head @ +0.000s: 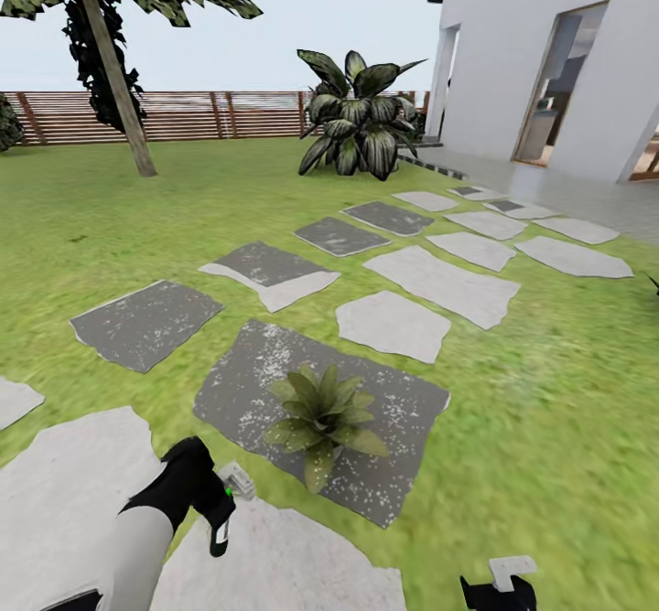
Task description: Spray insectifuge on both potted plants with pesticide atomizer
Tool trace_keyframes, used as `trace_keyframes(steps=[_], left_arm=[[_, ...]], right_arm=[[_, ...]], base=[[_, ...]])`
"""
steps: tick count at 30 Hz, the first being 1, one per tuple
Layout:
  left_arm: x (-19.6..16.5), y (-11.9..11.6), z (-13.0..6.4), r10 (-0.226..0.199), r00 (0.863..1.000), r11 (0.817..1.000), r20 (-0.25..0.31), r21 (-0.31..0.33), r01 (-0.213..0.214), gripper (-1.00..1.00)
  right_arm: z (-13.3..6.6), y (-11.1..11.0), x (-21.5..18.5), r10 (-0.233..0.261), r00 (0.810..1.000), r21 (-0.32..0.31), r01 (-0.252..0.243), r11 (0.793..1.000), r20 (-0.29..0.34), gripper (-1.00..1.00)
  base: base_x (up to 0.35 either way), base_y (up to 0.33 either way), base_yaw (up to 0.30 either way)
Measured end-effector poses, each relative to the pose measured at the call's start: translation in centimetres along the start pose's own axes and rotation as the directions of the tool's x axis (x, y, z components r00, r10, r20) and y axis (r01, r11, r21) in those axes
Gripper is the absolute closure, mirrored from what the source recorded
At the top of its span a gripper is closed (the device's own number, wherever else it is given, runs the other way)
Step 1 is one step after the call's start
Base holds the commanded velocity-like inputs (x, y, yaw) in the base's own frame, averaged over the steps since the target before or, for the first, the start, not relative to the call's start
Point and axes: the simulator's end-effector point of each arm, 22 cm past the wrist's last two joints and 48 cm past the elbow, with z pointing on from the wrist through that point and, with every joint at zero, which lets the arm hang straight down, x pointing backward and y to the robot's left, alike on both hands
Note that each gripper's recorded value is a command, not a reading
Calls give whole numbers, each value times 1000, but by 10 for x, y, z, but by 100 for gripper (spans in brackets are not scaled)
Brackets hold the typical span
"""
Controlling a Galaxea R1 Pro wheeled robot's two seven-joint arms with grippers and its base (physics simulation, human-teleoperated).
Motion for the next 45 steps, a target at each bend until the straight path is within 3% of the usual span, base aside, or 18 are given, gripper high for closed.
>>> trace_keyframes(steps=[2,5,6,7,9,12,15,19,30,45], left_arm=[[7,-19,15,-26,1000,999,-5,41,26,100],[8,-23,33,-91,996,996,19,10,91,100],[7,-26,41,-140,989,990,40,4,140,100],[6,-25,49,-214,975,976,67,-17,215,100],[6,-18,55,-302,948,949,99,-59,309,100],[6,-16,56,-353,928,930,117,-62,361,100],[3,-24,59,-370,921,925,121,-43,378,100],[-5,-32,62,-408,901,911,149,-2,413,100],[-24,-47,59,-398,901,916,171,21,401,100],[-24,-47,60,-398,901,916,172,21,400,100]], right_arm=[[0,0,0,0,1000,0,0,1000,0,-100],[0,0,0,0,1000,0,0,1000,0,-100],[0,0,0,0,1000,0,0,1000,0,-100],[0,0,0,0,1000,0,0,1000,0,-100],[0,0,0,0,1000,0,0,1000,0,-100],[0,0,0,0,1000,0,0,1000,0,-100],[0,0,0,0,1000,0,0,1000,0,-100],[0,-5,0,-1,1000,7,1,1000,0,-100],[0,-5,-3,2,1000,7,-2,1000,16,-100],[0,-3,-4,2,1000,4,-2,1000,17,-100]], base=[[3,-2,7],[1,0,1],[0,0,0],[0,0,0],[0,0,0],[0,0,0],[-30,-10,0],[-232,-141,0],[-58,-240,21],[-41,-268,272]])
